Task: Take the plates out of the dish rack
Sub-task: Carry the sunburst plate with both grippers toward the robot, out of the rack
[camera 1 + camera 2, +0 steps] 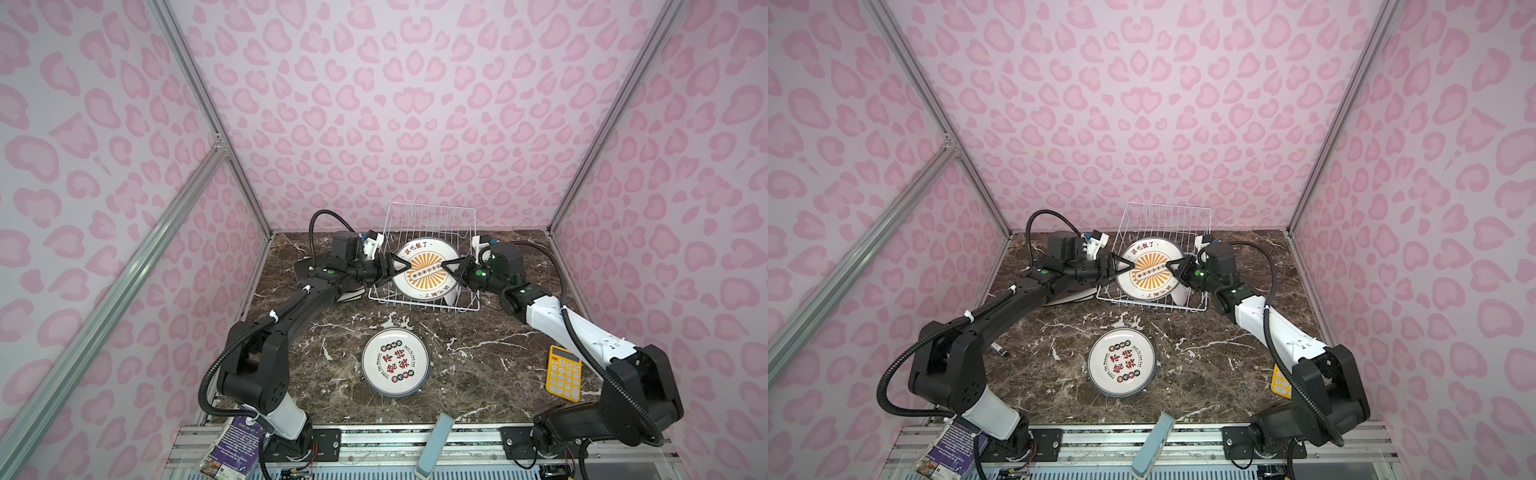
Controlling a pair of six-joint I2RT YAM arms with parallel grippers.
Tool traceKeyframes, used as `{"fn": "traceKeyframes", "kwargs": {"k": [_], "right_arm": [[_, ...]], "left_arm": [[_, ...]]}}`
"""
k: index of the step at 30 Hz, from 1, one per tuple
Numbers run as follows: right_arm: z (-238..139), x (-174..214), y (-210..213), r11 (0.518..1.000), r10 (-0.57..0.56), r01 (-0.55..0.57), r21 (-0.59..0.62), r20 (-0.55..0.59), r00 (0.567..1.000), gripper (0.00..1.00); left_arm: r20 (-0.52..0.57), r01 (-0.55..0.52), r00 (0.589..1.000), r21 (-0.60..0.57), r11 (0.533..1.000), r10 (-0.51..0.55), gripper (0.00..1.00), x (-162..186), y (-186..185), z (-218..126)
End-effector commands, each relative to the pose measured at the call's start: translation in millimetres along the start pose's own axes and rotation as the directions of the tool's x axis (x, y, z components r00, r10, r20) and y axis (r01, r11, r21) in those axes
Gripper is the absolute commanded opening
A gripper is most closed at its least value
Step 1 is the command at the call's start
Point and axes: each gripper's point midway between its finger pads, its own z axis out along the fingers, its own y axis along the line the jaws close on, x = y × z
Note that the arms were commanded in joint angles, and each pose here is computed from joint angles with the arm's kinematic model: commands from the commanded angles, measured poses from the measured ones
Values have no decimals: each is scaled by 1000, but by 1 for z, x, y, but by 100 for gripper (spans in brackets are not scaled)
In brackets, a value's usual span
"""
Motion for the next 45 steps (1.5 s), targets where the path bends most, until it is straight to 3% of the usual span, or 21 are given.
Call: {"fn": "traceKeyframes", "kwargs": {"k": [1, 7, 12, 19, 21, 23, 28, 37, 38, 40, 45], "right_arm": [[1, -5, 19, 996, -16, 17, -84, 12, 1000, 0], [1, -5, 18, 996, -22, 23, -88, 13, 1000, 0], [0, -5, 17, 995, -36, 37, -89, 16, 999, 0], [-7, -10, 10, 996, -78, 80, -42, 33, 996, 3], [-9, -12, 9, 996, -82, 83, -39, 41, 996, 11], [-12, -15, 7, 995, -92, 94, -27, 59, 994, 27], [-22, -19, 10, 987, -157, 158, -11, 93, 983, 54], [-47, -19, 4, 910, -394, 384, 154, 40, 918, 88], [-52, -19, 6, 896, -426, 414, 161, 45, 904, 98], [-61, -20, 8, 859, -497, 481, 175, 58, 866, 98], [-89, -19, 23, 729, -682, 658, 190, 110, 723, 99]], "left_arm": [[-11, -23, 1000, 68, 997, 24, 60, -4, -15, 5], [-25, -19, 999, 85, 996, 22, 42, -2, -18, 7], [-35, -16, 999, 99, 995, 20, 17, -3, -22, 7], [-49, -23, 998, 91, 996, 27, 4, -2, -27, 5], [-47, -26, 998, 92, 995, 30, 4, -2, -29, 4], [-40, -30, 999, 91, 995, 34, 4, -4, -30, 3], [-23, -36, 999, 91, 995, 38, 4, -7, -34, 1], [2, -56, 998, 72, 996, 56, 4, -10, -42, -7], [5, -57, 998, 67, 996, 57, 4, -10, -43, -9], [16, -63, 998, 55, 996, 62, 4, -9, -45, -13], [42, -72, 997, 13, 997, 72, 4, -4, -45, -27]]}}
